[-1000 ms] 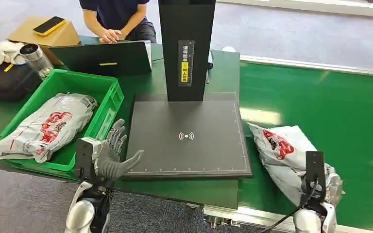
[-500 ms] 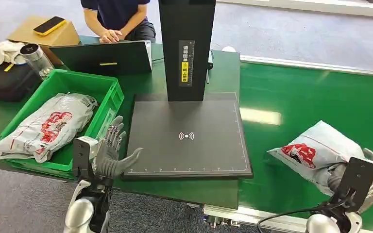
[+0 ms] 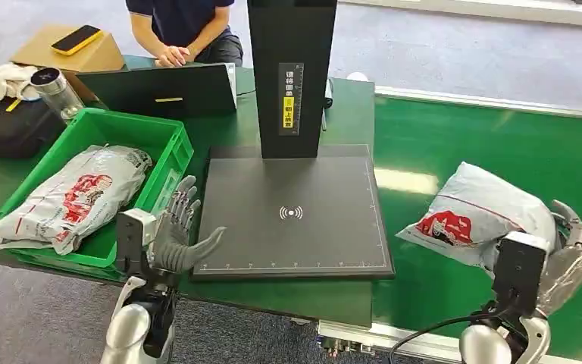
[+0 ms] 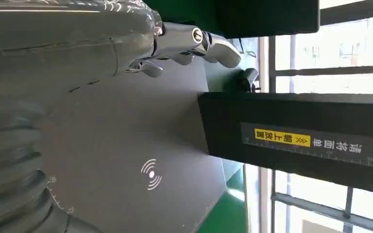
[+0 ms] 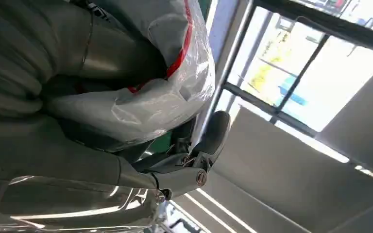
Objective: Moved the parcel from conveyor to table for the left to box.
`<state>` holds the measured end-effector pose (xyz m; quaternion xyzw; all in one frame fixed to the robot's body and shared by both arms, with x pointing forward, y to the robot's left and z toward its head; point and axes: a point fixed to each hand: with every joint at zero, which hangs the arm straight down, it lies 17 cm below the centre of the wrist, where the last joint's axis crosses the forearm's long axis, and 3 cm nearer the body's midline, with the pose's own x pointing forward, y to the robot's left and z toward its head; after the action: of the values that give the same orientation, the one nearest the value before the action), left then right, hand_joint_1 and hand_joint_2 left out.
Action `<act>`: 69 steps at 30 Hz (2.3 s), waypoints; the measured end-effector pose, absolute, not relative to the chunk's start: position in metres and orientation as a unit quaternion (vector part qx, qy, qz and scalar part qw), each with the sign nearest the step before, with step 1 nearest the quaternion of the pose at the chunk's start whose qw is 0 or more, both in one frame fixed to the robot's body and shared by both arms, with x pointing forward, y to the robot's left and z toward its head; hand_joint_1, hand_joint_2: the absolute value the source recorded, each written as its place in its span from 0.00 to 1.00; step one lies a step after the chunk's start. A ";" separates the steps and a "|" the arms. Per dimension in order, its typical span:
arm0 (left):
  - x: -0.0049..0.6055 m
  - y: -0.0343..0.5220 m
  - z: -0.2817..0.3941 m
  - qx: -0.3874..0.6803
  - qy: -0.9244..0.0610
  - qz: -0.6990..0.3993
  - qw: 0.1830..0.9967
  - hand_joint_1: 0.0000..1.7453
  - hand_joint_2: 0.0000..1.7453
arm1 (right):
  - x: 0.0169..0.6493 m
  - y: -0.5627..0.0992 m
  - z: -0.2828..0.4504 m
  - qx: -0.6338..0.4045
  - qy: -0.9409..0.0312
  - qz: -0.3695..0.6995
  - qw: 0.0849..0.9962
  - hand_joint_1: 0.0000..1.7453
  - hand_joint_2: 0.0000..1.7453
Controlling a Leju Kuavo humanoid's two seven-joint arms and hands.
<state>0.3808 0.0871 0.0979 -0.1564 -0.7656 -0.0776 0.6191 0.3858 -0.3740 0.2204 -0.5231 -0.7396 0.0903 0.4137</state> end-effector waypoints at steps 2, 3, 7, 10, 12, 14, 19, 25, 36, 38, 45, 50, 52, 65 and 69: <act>0.381 0.085 0.098 -0.159 -0.766 -0.078 0.618 0.00 1.00 | 0.387 -0.363 0.228 -0.529 -0.744 0.109 0.393 1.00 1.00; 0.381 0.085 0.098 -0.160 -0.766 -0.078 0.618 0.00 1.00 | 0.386 -0.357 0.233 -0.536 -0.745 0.120 0.378 1.00 1.00; 0.383 0.084 0.100 -0.162 -0.767 -0.080 0.616 0.00 1.00 | 0.382 -0.322 0.263 -0.543 -0.766 0.142 0.312 1.00 1.00; 0.383 0.084 0.098 -0.164 -0.766 -0.079 0.616 0.00 1.00 | 0.382 -0.295 0.276 -0.523 -0.787 0.156 0.286 1.00 1.00; 0.383 0.083 0.099 -0.164 -0.767 -0.081 0.615 0.00 1.00 | 0.384 -0.271 0.280 -0.501 -0.803 0.178 0.269 1.00 1.00; 0.384 0.082 0.099 -0.166 -0.767 -0.082 0.615 0.00 1.00 | 0.387 -0.250 0.283 -0.482 -0.814 0.200 0.255 1.00 1.00; 0.384 0.081 0.100 -0.169 -0.767 -0.085 0.613 0.00 1.00 | 0.400 -0.209 0.274 -0.447 -0.820 0.263 0.242 1.00 1.00; 0.384 0.082 0.097 -0.168 -0.765 -0.088 0.615 0.00 1.00 | 0.407 -0.190 0.259 -0.419 -0.822 0.296 0.248 1.00 1.00; 0.376 0.078 0.089 -0.173 -0.757 -0.093 0.623 0.00 1.00 | 0.500 -0.233 0.160 -0.432 -0.718 0.360 0.411 1.00 1.00; 0.372 0.078 0.084 -0.174 -0.753 -0.094 0.628 0.00 1.00 | 0.511 -0.257 0.139 -0.438 -0.694 0.352 0.450 1.00 1.00; 0.368 0.080 0.079 -0.173 -0.749 -0.096 0.633 0.00 1.00 | 0.520 -0.287 0.102 -0.441 -0.655 0.359 0.497 1.00 1.00; 0.368 0.080 0.078 -0.172 -0.748 -0.096 0.633 0.00 1.00 | 0.520 -0.292 0.092 -0.440 -0.646 0.361 0.508 1.00 1.00; 0.368 0.080 0.078 -0.172 -0.748 -0.096 0.634 0.00 1.00 | 0.520 -0.293 0.090 -0.440 -0.644 0.362 0.511 1.00 1.00; 0.368 0.071 0.083 -0.183 -0.748 -0.106 0.629 0.00 1.00 | 0.515 -0.359 0.061 -0.409 -0.644 0.239 0.601 1.00 1.00; 0.370 0.070 0.085 -0.183 -0.751 -0.108 0.625 0.00 1.00 | 0.512 -0.345 0.037 -0.291 -0.665 0.179 0.664 1.00 1.00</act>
<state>0.3704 0.0696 0.0853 -0.1833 -0.7513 -0.1085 0.6247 0.5119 -0.3452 0.0365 -0.2914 -0.6652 0.1786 0.6639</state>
